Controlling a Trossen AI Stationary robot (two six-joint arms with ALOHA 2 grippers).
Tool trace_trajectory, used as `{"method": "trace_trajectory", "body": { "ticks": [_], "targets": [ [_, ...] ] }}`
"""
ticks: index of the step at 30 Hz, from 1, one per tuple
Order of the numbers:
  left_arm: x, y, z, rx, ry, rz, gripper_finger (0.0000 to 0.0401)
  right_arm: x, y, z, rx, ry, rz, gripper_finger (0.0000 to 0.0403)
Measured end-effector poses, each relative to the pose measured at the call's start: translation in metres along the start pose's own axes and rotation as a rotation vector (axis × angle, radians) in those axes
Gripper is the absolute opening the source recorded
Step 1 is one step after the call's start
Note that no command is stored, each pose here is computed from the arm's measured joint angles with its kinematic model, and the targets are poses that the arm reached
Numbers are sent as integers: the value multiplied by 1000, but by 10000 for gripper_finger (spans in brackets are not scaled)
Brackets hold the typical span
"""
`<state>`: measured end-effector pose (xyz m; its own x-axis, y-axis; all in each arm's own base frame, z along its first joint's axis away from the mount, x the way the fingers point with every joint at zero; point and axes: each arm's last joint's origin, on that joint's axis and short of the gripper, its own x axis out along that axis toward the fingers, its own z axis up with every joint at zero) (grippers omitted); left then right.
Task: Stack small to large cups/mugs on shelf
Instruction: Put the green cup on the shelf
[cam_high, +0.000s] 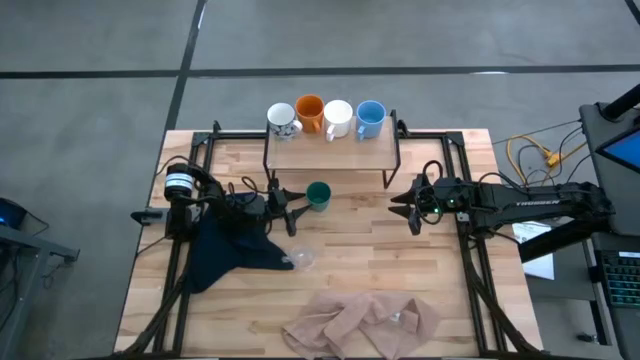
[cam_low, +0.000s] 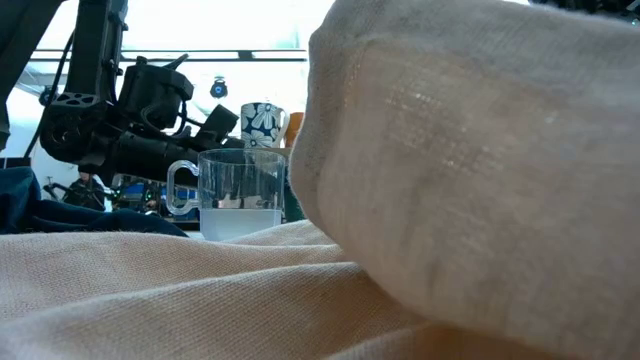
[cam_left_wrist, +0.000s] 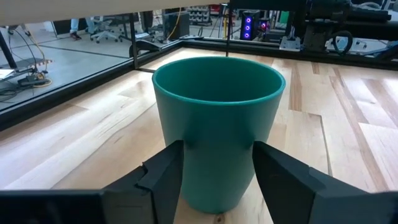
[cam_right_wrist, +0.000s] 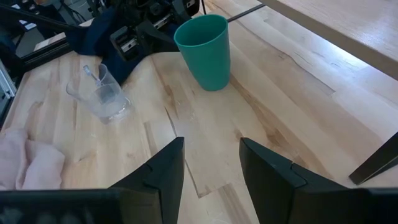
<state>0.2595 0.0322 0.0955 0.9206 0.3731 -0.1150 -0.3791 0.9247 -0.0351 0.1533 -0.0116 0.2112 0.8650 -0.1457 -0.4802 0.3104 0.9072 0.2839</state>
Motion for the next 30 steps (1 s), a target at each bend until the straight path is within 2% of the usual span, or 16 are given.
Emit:
{"method": "trace_trajectory", "body": {
  "ticks": [10, 19, 25, 28, 30],
  "targets": [
    [-8, 3, -3, -2, 23, 2, 178, 0, 0, 0, 7, 1, 0, 148],
    [-45, 12, 22, -83, -74, -5, 178, 0, 0, 0, 4, 1, -1, 148],
    [-62, 14, 52, -321, -190, -88, 178, 0, 0, 0, -19, 0, -1, 148],
    [-65, 13, 63, -476, -109, -115, 178, 0, 0, 0, -37, 1, -1, 148],
    [-65, 11, 70, -537, 6, -118, 178, 0, 0, 0, -43, 0, -2, 148]
  ]
}}
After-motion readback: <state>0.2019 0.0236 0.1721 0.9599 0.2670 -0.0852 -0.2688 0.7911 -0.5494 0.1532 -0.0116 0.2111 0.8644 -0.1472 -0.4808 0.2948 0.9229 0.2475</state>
